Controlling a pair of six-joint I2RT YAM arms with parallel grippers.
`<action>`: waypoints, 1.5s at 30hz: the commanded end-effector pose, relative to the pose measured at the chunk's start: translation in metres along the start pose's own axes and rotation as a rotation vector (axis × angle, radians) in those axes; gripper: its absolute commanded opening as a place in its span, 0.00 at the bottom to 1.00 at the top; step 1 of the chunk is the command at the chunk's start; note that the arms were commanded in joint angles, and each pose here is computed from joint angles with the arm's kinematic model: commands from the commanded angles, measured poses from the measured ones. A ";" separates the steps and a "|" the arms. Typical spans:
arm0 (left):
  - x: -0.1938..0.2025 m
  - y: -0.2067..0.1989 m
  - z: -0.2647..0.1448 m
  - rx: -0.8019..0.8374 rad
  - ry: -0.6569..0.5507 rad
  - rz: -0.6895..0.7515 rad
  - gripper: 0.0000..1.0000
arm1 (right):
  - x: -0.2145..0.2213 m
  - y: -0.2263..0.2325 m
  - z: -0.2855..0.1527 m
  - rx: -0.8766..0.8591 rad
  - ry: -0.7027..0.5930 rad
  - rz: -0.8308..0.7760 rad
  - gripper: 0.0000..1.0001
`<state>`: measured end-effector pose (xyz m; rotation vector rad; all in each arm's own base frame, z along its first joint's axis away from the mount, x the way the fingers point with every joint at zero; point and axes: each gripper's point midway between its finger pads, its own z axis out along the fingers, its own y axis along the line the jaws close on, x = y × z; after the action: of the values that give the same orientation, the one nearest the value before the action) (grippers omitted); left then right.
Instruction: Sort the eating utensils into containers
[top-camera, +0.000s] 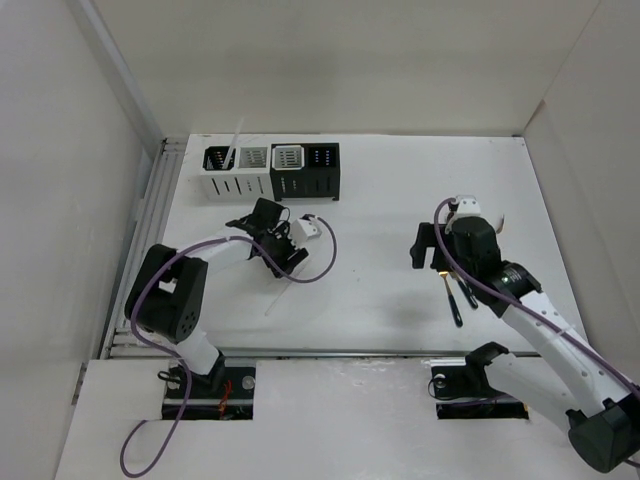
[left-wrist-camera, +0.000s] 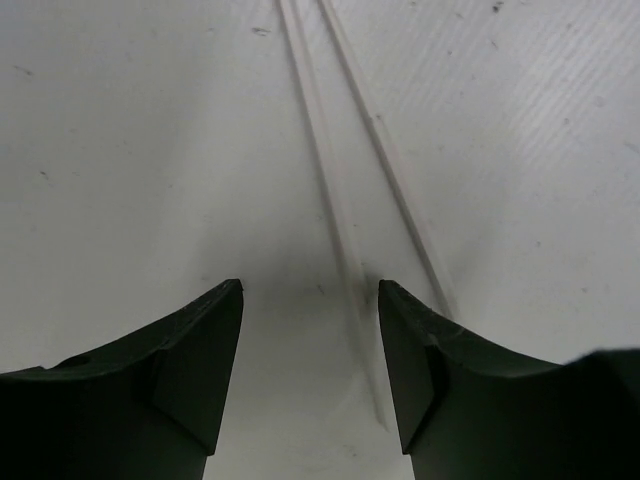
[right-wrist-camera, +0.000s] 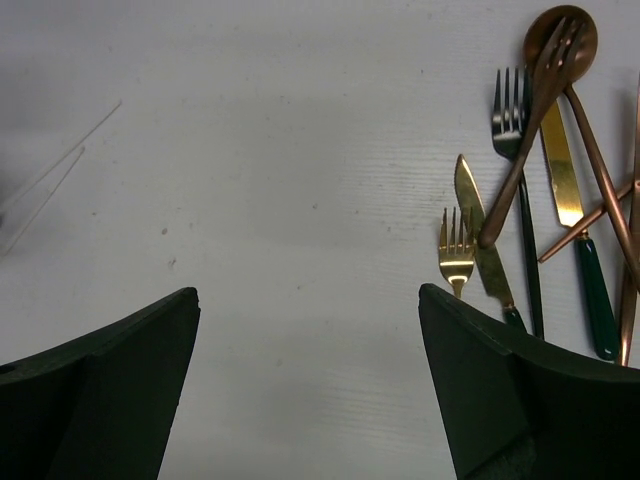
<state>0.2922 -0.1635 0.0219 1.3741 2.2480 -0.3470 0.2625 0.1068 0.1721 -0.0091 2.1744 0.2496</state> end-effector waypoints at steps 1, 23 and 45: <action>0.000 0.008 0.002 -0.032 0.024 -0.036 0.53 | -0.006 -0.007 -0.008 0.031 -0.035 0.031 0.95; 0.009 0.000 0.024 -0.091 0.195 -0.008 0.00 | -0.022 -0.016 -0.022 0.082 -0.078 0.028 0.95; -0.227 0.191 -0.280 -0.698 -0.889 -0.180 0.00 | -0.107 0.034 0.019 -0.034 -0.208 -0.102 0.92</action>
<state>0.4468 -0.1490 0.3581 0.6733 1.6229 -0.1821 0.3097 0.1149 0.2042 -0.0703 2.1193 0.1496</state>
